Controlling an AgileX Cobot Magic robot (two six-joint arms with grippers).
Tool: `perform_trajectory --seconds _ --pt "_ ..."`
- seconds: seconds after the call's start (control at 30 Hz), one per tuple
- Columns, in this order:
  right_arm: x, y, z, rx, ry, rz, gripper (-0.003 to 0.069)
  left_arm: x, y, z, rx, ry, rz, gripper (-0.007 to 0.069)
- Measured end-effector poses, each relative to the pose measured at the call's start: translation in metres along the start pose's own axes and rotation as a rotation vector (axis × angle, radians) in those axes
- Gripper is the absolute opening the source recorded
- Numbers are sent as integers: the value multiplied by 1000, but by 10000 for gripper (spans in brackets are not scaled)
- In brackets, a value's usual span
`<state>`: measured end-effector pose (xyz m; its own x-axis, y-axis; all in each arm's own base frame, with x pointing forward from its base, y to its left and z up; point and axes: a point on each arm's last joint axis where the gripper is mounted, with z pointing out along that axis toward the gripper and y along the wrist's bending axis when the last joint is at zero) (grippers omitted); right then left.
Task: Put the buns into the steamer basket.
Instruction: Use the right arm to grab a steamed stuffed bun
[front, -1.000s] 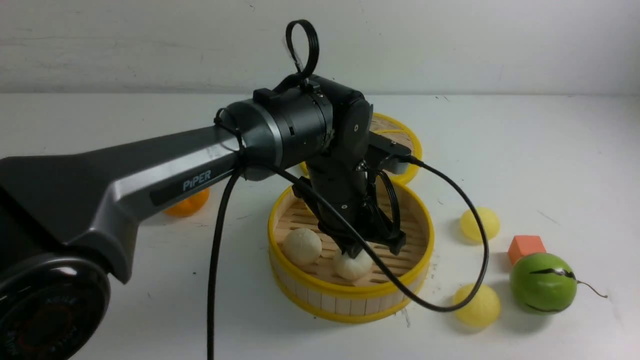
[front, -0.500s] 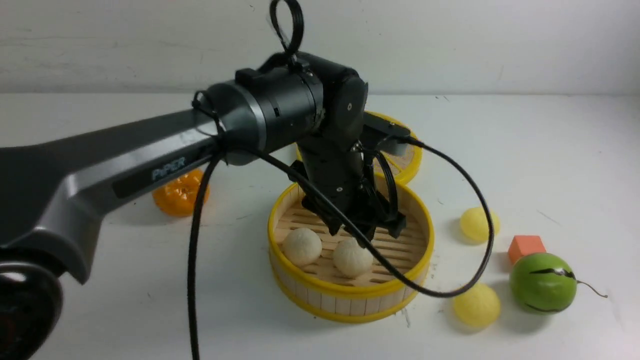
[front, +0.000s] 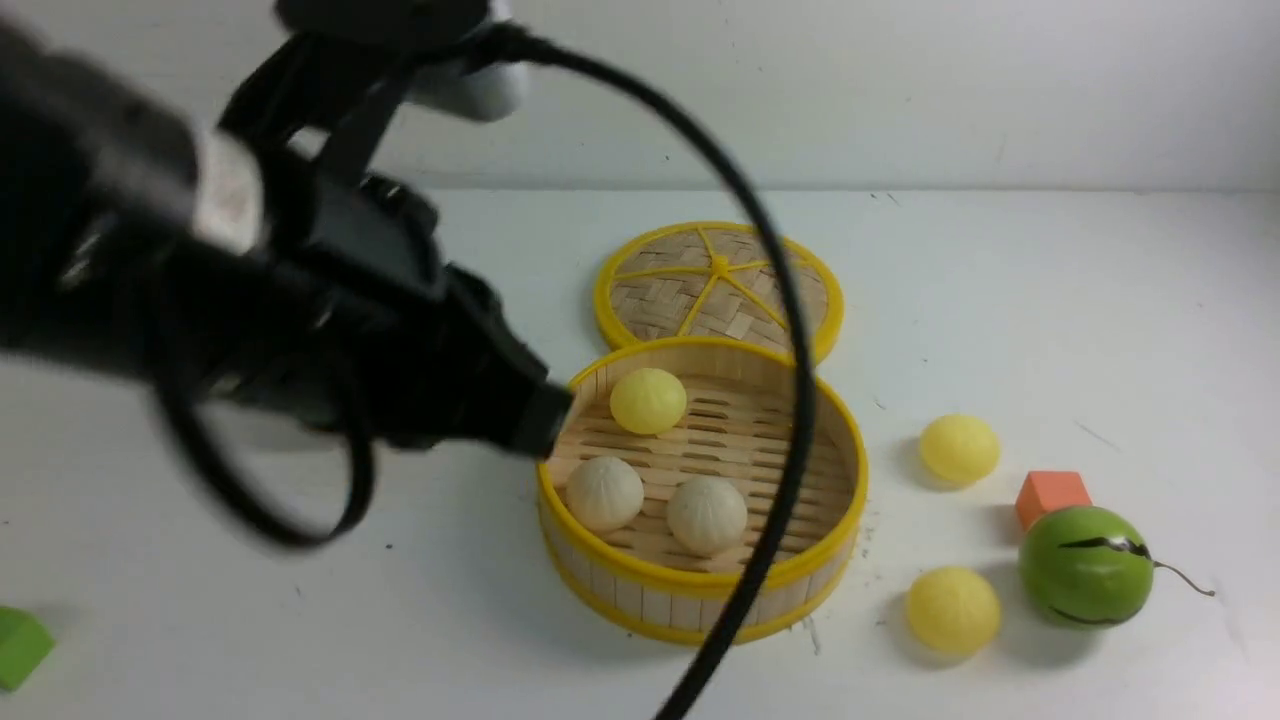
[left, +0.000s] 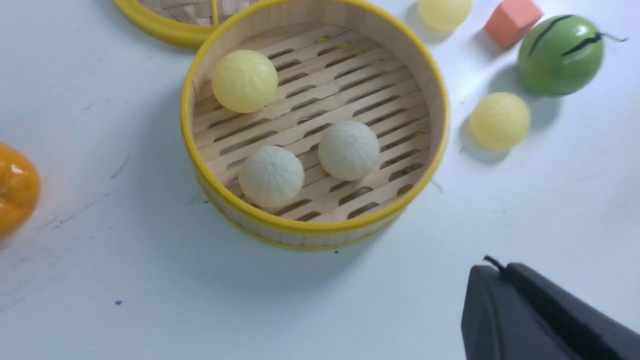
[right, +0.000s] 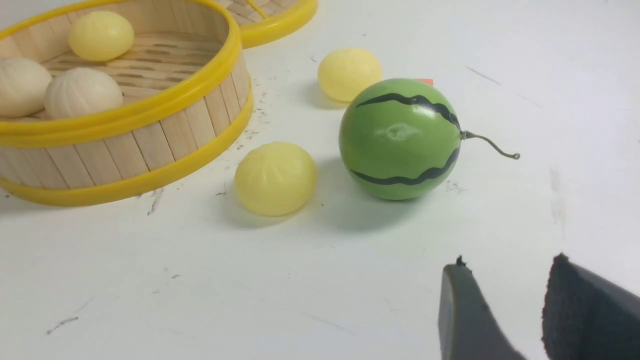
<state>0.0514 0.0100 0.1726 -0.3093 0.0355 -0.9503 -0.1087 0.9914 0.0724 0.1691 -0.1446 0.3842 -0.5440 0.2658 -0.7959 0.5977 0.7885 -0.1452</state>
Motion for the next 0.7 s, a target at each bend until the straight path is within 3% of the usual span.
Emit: perform_trajectory --seconds 0.13,0.33,0.57,0.7 --pt "0 0 0 0 0 0 240 85 9 -21 51 -196 -48 -14" --pt "0 0 0 0 0 0 240 159 22 -23 62 -385 -98 -14" --pt "-2 0 0 1 -36 38 240 173 24 -28 74 -429 -112 -14" --pt "-15 0 -1 -36 -187 325 240 179 23 -28 82 -372 -114 -14"
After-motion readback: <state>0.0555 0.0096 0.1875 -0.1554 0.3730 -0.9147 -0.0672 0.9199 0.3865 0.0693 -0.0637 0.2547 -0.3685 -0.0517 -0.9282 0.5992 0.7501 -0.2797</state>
